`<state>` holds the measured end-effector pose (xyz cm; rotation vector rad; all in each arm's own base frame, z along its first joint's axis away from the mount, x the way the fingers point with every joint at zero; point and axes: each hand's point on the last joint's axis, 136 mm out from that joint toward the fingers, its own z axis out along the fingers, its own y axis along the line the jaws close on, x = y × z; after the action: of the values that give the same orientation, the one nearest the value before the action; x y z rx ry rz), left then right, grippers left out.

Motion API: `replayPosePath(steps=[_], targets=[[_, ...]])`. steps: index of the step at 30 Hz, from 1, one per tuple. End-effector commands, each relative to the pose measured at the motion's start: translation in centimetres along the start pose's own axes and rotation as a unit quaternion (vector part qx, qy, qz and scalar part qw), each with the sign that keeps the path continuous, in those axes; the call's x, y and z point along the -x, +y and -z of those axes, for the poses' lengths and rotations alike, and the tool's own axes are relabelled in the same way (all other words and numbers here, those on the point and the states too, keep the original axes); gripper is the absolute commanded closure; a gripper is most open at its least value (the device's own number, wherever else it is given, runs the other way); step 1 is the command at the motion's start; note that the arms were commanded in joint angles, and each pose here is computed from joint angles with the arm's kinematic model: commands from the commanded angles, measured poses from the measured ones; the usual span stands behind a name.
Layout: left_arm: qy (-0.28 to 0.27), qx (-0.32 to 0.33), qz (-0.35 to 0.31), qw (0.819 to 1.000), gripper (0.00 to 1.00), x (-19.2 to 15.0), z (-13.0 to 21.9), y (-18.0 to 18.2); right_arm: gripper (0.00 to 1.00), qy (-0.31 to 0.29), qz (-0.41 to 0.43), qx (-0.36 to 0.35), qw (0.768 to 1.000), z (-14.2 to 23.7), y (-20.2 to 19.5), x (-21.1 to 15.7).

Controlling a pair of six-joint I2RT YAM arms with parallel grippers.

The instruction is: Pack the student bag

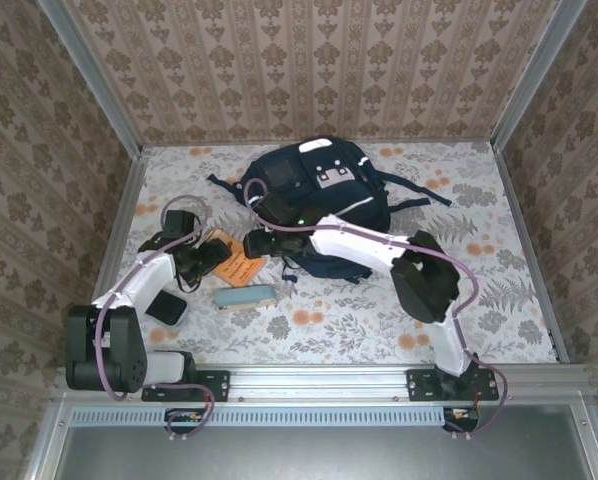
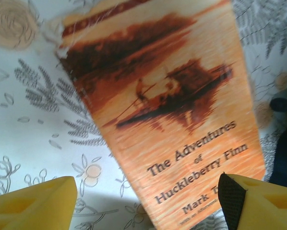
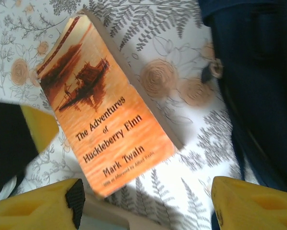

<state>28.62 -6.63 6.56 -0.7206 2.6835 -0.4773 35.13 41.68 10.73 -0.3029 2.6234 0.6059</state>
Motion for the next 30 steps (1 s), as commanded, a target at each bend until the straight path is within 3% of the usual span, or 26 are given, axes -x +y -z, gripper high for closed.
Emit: replayPosePath(steps=[1, 7, 13, 23, 26, 30], targets=[[-0.002, -0.019, 0.028, 0.999, 0.23, -0.2, -0.2, 0.3, 0.35, 0.035, 0.024, -0.021, 0.999, -2.4, -0.9, -0.6], [0.003, -0.041, 0.04, 0.998, 0.27, -0.4, -1.3, 0.4, 0.47, 0.069, 0.027, -0.014, 0.997, -6.3, -0.5, -1.2], [0.016, -0.066, 0.041, 0.997, 0.28, -0.6, -2.1, -0.3, 0.55, 0.093, 0.022, -0.019, 0.995, -7.7, -1.1, -2.7], [0.036, -0.076, 0.054, 0.995, 0.26, -1.2, -3.4, -0.2, 0.61, 0.125, -0.026, 0.003, 0.992, -9.1, -1.6, -5.3], [0.038, -0.112, 0.045, 0.992, 0.26, -1.1, -3.3, -1.4, 0.62, 0.13, -0.04, 0.02, 0.991, -9.4, -1.3, -5.7], [0.037, -0.207, 0.003, 0.978, 0.26, -0.6, -1.8, -5.1, 0.62, 0.146, -0.05, 0.054, 0.987, -9.4, -0.5, -6.1]])
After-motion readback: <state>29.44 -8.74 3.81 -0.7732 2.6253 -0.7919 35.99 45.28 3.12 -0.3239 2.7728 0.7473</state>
